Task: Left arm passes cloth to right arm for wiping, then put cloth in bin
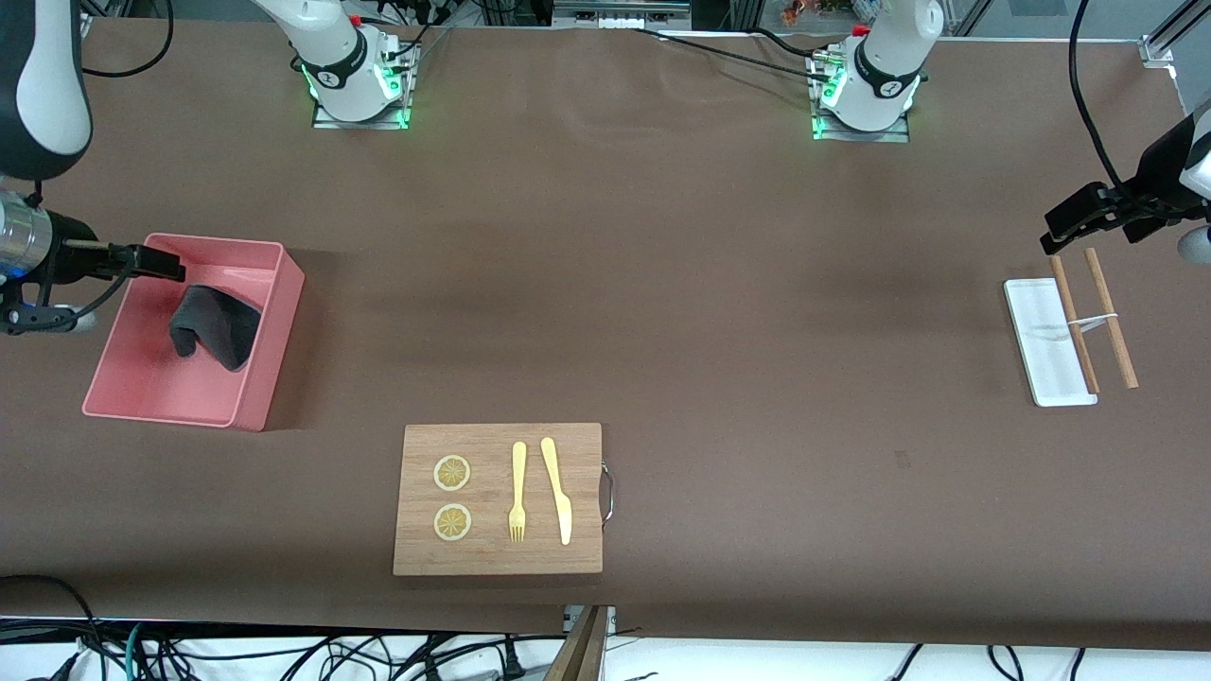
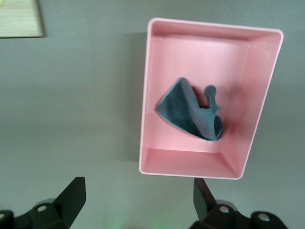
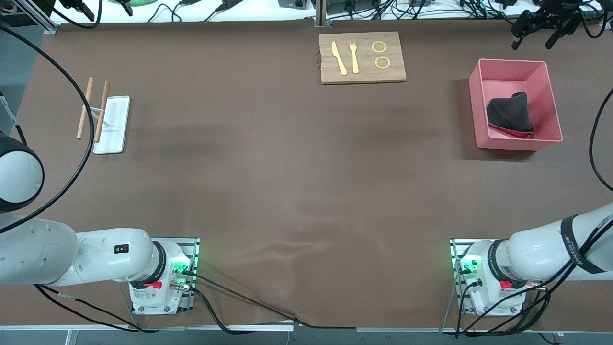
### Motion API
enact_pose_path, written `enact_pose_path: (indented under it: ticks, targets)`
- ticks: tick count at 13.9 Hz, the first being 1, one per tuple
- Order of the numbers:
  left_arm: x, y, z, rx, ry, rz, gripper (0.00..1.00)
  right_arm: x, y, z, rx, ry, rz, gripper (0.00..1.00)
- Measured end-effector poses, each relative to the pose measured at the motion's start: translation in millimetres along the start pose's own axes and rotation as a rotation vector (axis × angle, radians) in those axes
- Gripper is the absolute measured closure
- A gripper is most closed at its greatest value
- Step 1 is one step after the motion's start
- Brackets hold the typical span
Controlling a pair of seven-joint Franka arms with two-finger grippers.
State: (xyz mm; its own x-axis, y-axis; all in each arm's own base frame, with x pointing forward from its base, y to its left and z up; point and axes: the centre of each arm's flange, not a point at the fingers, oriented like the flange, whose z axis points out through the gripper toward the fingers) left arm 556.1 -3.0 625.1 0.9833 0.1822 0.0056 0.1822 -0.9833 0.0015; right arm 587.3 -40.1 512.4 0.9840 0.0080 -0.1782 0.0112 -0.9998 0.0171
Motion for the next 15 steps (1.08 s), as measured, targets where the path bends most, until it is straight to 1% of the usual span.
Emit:
enact_pose_path:
  ticks: [3, 6, 8, 9, 10, 12, 13, 15]
  targets:
    - [-1, 1, 1, -0.022, -0.011, -0.002, 0.0, -19, -22, -36, -0.001, 0.066, -0.039, 0.0]
    - [-1, 0, 1, -0.023, -0.012, -0.004, 0.0, -48, -25, -82, -0.003, 0.152, -0.045, 0.0]
    - [-1, 2, 1, -0.024, -0.012, -0.002, 0.0, -60, -30, -96, -0.005, 0.175, -0.053, 0.0]
    - [-1, 2, 1, -0.024, -0.012, -0.001, 0.0, -61, -29, -95, -0.004, 0.168, -0.053, 0.0]
    - [-1, 2, 1, -0.024, -0.012, 0.0, 0.0, -63, -28, -92, -0.003, 0.144, -0.045, 0.0]
    - [-1, 3, 1, -0.024, -0.012, 0.0, 0.0, -66, -29, -89, 0.002, 0.107, 0.016, 0.0]
    - [-1, 3, 1, -0.024, -0.012, 0.001, 0.0, -67, -32, -89, 0.003, 0.098, 0.047, 0.0]
    - [-1, 3, 1, -0.024, -0.012, 0.001, 0.0, -67, -36, -88, 0.003, 0.091, 0.065, 0.0]
